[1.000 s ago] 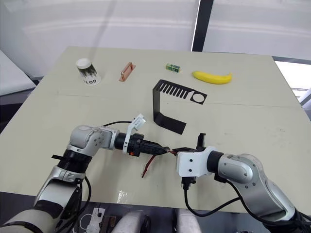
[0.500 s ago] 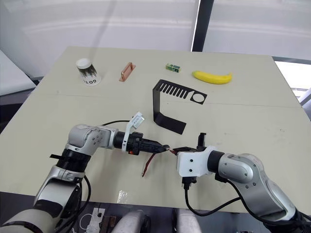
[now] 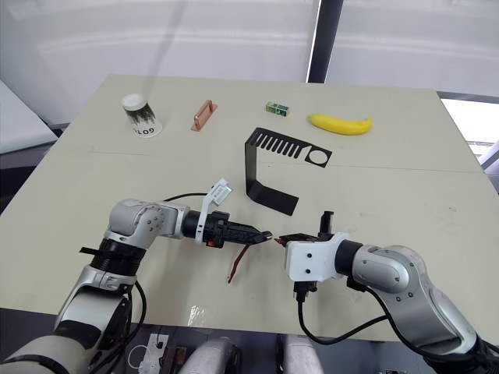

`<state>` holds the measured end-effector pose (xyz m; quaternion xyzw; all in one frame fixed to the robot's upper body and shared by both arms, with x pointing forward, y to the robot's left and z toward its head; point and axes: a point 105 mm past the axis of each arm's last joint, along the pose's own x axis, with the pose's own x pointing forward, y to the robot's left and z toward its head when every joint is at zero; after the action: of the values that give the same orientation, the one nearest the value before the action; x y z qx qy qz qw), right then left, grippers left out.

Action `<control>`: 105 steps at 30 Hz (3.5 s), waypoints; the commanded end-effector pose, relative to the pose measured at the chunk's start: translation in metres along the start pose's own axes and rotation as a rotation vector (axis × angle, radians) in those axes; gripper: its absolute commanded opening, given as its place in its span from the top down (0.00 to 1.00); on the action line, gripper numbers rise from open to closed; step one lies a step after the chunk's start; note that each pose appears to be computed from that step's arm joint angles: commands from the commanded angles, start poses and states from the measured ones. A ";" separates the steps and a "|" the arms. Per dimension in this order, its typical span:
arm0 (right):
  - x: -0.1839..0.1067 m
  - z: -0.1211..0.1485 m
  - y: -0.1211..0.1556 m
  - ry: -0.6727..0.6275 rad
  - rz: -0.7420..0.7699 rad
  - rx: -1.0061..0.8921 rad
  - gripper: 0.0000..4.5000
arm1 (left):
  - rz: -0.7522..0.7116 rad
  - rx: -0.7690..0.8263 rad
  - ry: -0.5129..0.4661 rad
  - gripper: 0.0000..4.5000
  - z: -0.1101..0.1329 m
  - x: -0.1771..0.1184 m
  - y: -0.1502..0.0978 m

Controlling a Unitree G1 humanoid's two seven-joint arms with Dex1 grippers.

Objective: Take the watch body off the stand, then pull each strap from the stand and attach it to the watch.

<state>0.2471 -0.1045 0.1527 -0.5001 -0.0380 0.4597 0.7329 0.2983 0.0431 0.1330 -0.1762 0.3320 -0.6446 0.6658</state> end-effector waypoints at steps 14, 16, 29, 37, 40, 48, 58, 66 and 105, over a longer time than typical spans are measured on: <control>-0.003 0.004 -0.008 -0.006 -0.034 -0.023 1.00 | -0.042 0.040 -0.020 0.64 0.008 0.004 -0.012; -0.002 0.003 -0.007 -0.004 -0.033 -0.023 1.00 | -0.052 0.043 -0.021 0.64 0.010 0.005 -0.015; 0.000 0.003 -0.009 -0.008 -0.034 -0.029 1.00 | -0.057 0.043 -0.025 0.64 0.010 0.006 -0.018; 0.002 0.005 -0.008 -0.007 -0.025 -0.042 1.00 | -0.067 0.032 -0.040 0.64 0.012 0.010 -0.021; 0.003 0.006 -0.008 -0.007 -0.023 -0.045 1.00 | -0.064 0.029 -0.050 0.64 0.013 0.011 -0.021; 0.004 0.003 -0.009 0.003 -0.023 -0.040 1.00 | -0.067 0.035 -0.049 0.64 0.014 0.012 -0.022; 0.007 0.002 -0.008 0.009 -0.015 -0.035 1.00 | -0.078 0.041 -0.054 0.64 0.016 0.014 -0.026; 0.008 0.001 -0.010 0.014 -0.019 -0.034 1.00 | -0.082 0.044 -0.051 0.64 0.015 0.015 -0.028; 0.000 0.006 -0.019 0.012 -0.059 -0.067 1.00 | -0.064 0.054 -0.066 0.64 0.018 0.011 -0.025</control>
<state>0.2634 -0.1059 0.1561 -0.5170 -0.0325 0.4360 0.7360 0.2926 0.0280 0.1508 -0.1893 0.3047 -0.6530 0.6670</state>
